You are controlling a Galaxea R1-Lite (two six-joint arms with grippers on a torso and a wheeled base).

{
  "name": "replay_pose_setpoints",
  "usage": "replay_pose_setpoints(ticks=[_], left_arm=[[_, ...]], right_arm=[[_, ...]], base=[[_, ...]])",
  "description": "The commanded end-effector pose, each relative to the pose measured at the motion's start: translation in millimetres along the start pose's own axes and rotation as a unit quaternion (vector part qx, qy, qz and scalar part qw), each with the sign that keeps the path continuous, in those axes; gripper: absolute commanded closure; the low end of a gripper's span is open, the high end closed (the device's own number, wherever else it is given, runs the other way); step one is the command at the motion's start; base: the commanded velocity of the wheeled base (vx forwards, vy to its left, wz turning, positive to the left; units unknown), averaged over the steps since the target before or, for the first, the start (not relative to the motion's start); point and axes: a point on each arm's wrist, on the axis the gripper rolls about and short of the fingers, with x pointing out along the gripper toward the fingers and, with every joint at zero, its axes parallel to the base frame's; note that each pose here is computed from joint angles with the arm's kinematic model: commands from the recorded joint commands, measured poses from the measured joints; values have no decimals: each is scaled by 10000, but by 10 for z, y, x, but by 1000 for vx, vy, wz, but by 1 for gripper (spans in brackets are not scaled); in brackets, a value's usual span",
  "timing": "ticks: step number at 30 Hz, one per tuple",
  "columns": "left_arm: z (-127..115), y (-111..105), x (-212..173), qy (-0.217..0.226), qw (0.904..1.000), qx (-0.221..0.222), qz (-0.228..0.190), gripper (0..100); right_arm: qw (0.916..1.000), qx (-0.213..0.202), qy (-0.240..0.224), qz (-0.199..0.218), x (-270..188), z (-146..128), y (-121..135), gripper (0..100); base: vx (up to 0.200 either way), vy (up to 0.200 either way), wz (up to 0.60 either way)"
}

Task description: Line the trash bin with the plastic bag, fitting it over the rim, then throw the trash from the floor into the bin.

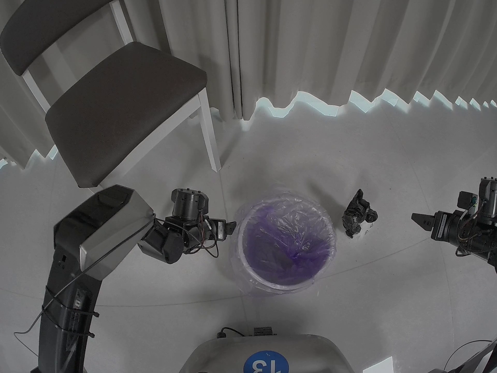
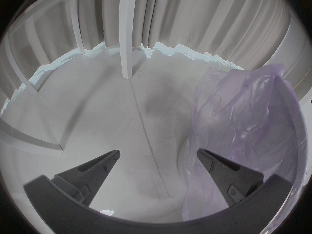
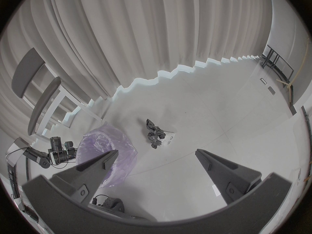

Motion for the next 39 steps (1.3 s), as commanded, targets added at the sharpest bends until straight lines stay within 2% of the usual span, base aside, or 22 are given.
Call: replay_pose_setpoints(ticks=[1, 5, 17, 23, 30, 39], left_arm=[[181, 29, -260, -143, 9999, -51, 26, 0], [205, 111, -384, -199, 9997, -104, 100, 0], [288, 148, -743, -533, 9984, -129, 112, 0], [431, 113, -1164, -692, 9975, -116, 85, 0], [497, 55, -1741, -847, 9964, -57, 42, 0], [596, -76, -2340, -1211, 9926, 26, -64, 0]], right_arm=[[9999, -19, 129, 28, 14, -59, 10, 0], [9998, -38, 178, 64, 32, -77, 33, 0], [9998, -178, 117, 39, 13, -74, 95, 0], [9982, -539, 28, -277, -45, -136, 233, 0], [9944, -940, -335, -338, -277, -123, 325, 0], [9890, -1175, -839, -334, -645, -103, 296, 0]], base=[[0, 0, 0], [0, 0, 0], [0, 0, 0], [0, 0, 0], [0, 0, 0], [0, 0, 0]])
